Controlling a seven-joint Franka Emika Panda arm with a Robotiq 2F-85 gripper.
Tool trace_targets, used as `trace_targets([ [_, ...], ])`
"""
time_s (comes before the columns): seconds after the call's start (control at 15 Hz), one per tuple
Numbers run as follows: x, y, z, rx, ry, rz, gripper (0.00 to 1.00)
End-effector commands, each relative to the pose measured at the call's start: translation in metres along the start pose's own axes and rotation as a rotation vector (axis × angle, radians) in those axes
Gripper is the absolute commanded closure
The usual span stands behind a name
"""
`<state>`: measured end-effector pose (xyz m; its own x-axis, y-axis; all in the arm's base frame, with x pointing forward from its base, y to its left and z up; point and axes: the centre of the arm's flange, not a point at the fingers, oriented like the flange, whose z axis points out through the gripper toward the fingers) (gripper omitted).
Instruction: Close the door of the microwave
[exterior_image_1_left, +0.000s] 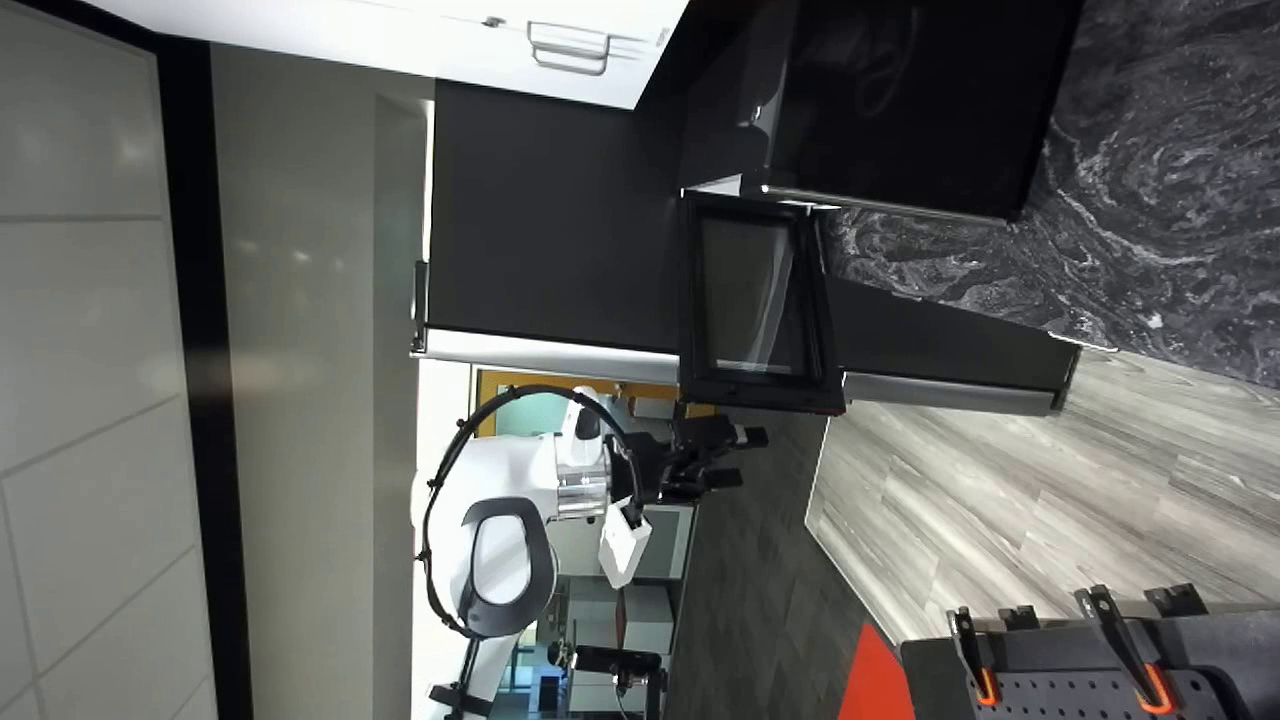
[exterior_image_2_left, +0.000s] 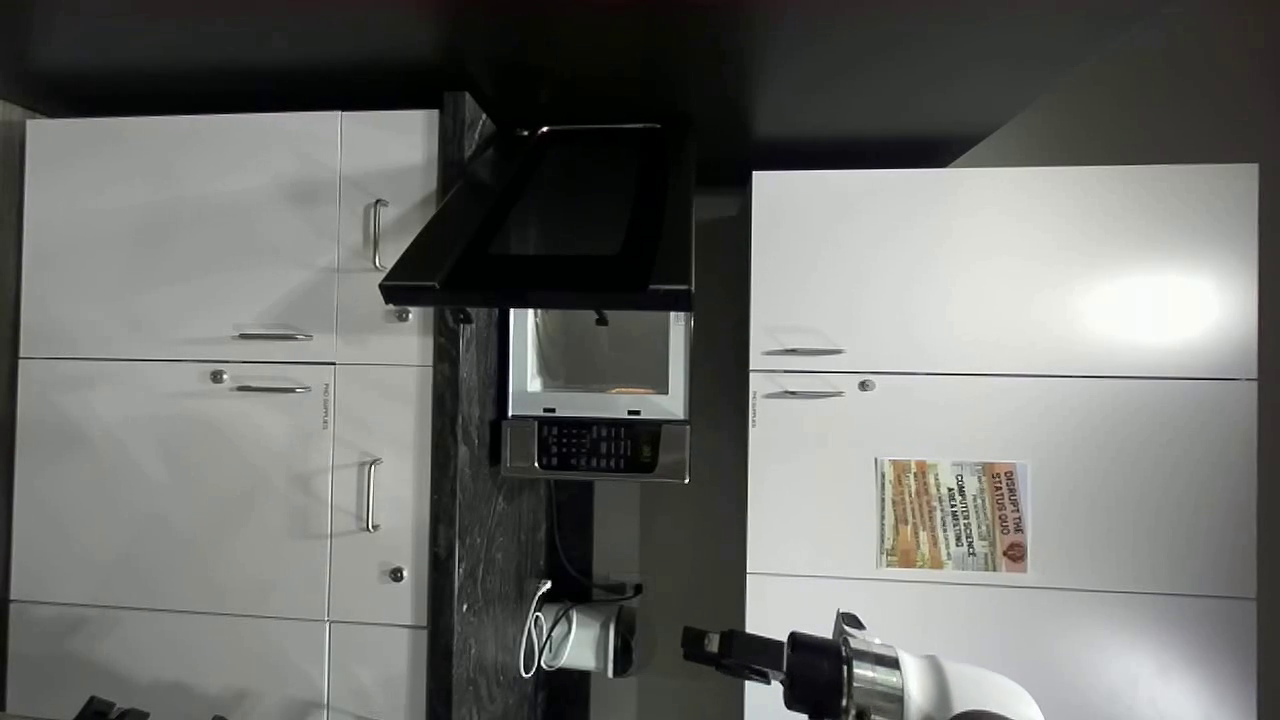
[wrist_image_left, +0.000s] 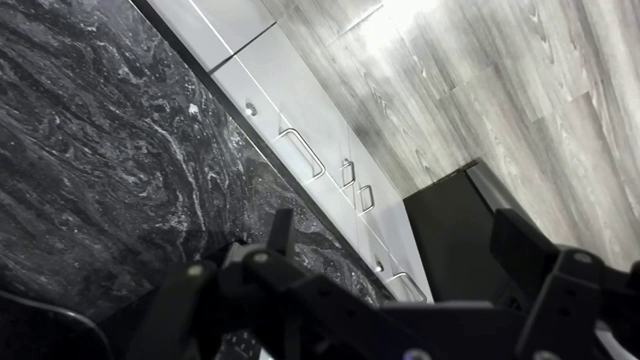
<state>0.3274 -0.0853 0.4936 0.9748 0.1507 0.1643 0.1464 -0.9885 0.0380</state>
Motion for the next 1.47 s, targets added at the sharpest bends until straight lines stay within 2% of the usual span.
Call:
trace_targets([
  [0.0,0.009,-0.044,0.013,-0.013,0.01,-0.115,0.0],
  [0.33,0.036,-0.11,0.021,-0.029,0.051,-0.282,0.0],
  [0.67,0.045,-0.164,0.021,0.016,0.076,-0.41,0.0],
  [1.27,0.037,-0.162,0.022,0.002,0.061,-0.392,0.0],
  [1.4,0.049,-0.177,0.026,-0.026,0.064,-0.384,0.0],
])
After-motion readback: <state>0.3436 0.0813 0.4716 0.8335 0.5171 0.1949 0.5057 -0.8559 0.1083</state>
